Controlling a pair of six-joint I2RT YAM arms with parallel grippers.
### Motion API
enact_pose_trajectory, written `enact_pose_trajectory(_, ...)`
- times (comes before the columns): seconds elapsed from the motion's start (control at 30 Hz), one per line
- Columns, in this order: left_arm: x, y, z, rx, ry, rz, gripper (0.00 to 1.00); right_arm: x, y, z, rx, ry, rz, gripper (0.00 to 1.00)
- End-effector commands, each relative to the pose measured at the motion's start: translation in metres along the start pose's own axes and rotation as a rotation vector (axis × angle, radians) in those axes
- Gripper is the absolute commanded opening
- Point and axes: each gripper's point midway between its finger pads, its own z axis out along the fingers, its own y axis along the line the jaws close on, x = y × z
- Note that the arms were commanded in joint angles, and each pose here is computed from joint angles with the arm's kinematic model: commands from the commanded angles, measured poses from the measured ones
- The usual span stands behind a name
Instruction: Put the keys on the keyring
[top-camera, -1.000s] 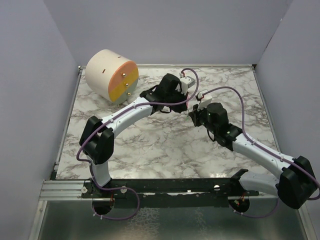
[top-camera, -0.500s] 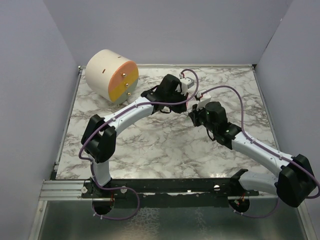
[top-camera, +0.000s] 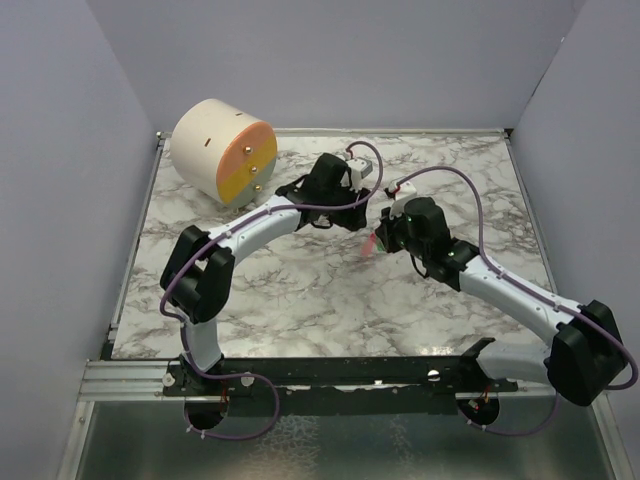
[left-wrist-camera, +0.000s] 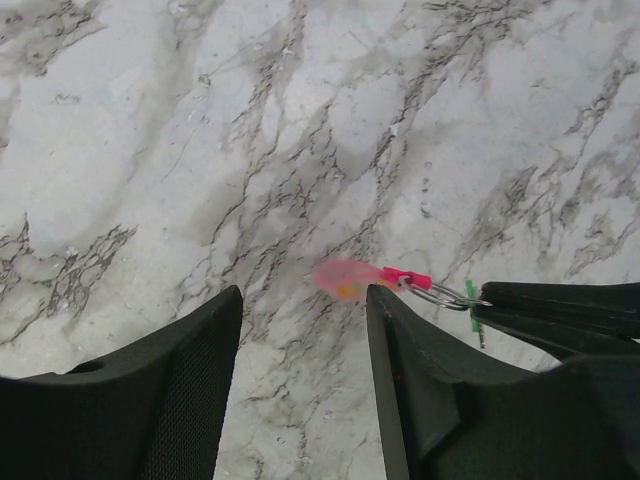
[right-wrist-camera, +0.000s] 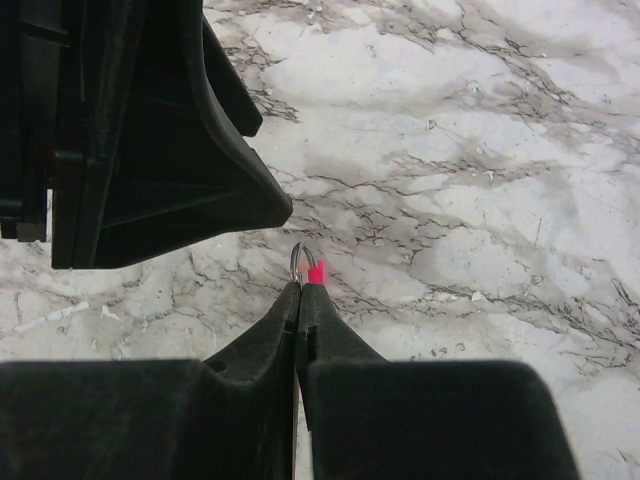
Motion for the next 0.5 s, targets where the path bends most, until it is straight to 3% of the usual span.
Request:
enact_pose_trajectory(0.0,-0.007,0.02,-0.006,-0.095,-0.064,-0.028,0.54,-0.006,0.008,0.001,-0.031,0.013,0.009,0.01)
enact_pose_trajectory(0.2,-0.006,0.032,-0.029,-0.178,-0.198,-0.06,0.54,-0.007,0.009,0.003,-0.035,0.002,0.01,0.01)
enact_pose_trajectory(0.37,-0.017,0.02,-0.059,-0.116,-0.422,-0.022,0.53,-0.015,0.013,-0.001,-0.061,-0.037,0.011,0.01)
enact_pose_trajectory(0.47,-0.016,0.011,-0.071,-0.081,-0.48,0.015,0.52,-0.018,0.017,-0.002,-0.081,-0.048,0.012,0.01)
